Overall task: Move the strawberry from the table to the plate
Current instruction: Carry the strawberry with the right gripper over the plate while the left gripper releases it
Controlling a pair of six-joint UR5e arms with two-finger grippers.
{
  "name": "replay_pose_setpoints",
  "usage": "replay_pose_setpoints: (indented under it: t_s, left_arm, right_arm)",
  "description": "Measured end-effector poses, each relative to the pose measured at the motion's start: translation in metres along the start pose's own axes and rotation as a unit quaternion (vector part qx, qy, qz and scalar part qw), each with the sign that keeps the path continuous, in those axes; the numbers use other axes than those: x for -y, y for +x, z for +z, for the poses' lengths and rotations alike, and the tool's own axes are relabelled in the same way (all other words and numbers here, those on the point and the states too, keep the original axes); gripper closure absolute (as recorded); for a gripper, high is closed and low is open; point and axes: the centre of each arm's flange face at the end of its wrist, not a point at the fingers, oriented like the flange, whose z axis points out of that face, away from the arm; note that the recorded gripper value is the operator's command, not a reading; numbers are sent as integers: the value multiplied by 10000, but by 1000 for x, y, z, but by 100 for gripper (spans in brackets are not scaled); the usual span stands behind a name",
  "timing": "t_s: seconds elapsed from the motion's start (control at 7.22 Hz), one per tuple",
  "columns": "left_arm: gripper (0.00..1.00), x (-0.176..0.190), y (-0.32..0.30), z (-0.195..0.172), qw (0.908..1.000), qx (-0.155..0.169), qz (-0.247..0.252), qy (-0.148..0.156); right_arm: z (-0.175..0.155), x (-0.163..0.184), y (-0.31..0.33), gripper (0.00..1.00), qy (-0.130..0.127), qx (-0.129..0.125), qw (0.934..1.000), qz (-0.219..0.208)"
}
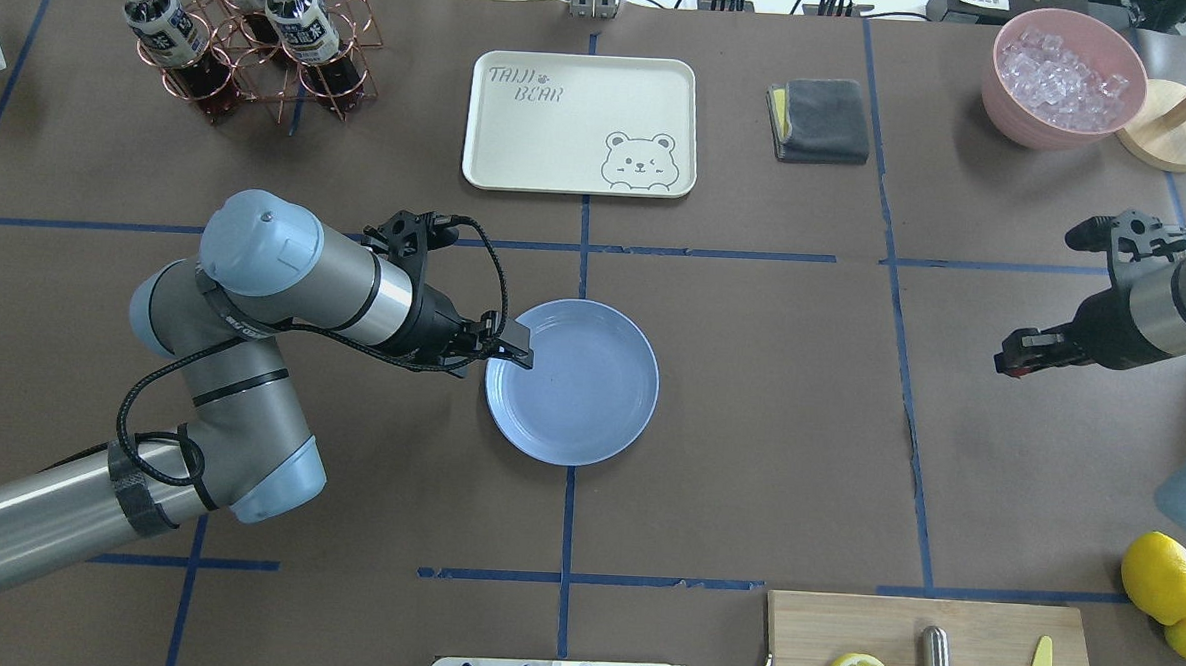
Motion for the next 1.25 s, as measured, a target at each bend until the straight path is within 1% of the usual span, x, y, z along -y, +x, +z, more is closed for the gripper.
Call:
replay_pose_setpoints:
  t_s: [0.14, 0.28, 0.42, 0.69, 0.83, 0.97, 1.11, 1.25]
  left_arm:
    - [6, 0, 0, -3, 10000, -17, 12, 15]
    - [6, 1, -3, -9, 10000, -25, 19, 40]
    - [6, 2, -8, -18, 10000, -34, 29, 74]
    - [6, 0, -24, -46, 9998, -71, 49, 172]
    - [6, -5, -44, -67, 9997, -36, 78, 239]
    - [6, -12, -69, -89, 9994, 49, 170, 311]
    - [6, -19, -98, -111, 9987, 139, 304, 384]
    - [6, -25, -119, -125, 9980, 158, 418, 447]
  right_arm:
    - [-3, 6, -52, 100, 40, 151, 9995, 278]
    - [5, 3, -116, 100, 75, 301, 9978, 588]
    - [19, -6, -187, 100, 117, 356, 9955, 874]
    - [36, -19, -311, 100, 209, 231, 9906, 1333]
    - [50, -20, -363, 100, 275, 209, 9858, 1641]
    - [65, -19, -405, 100, 349, 180, 9814, 1877]
    - [82, -23, -435, 100, 425, 99, 9788, 1999]
    - [97, -27, -448, 100, 484, -6, 9780, 2031]
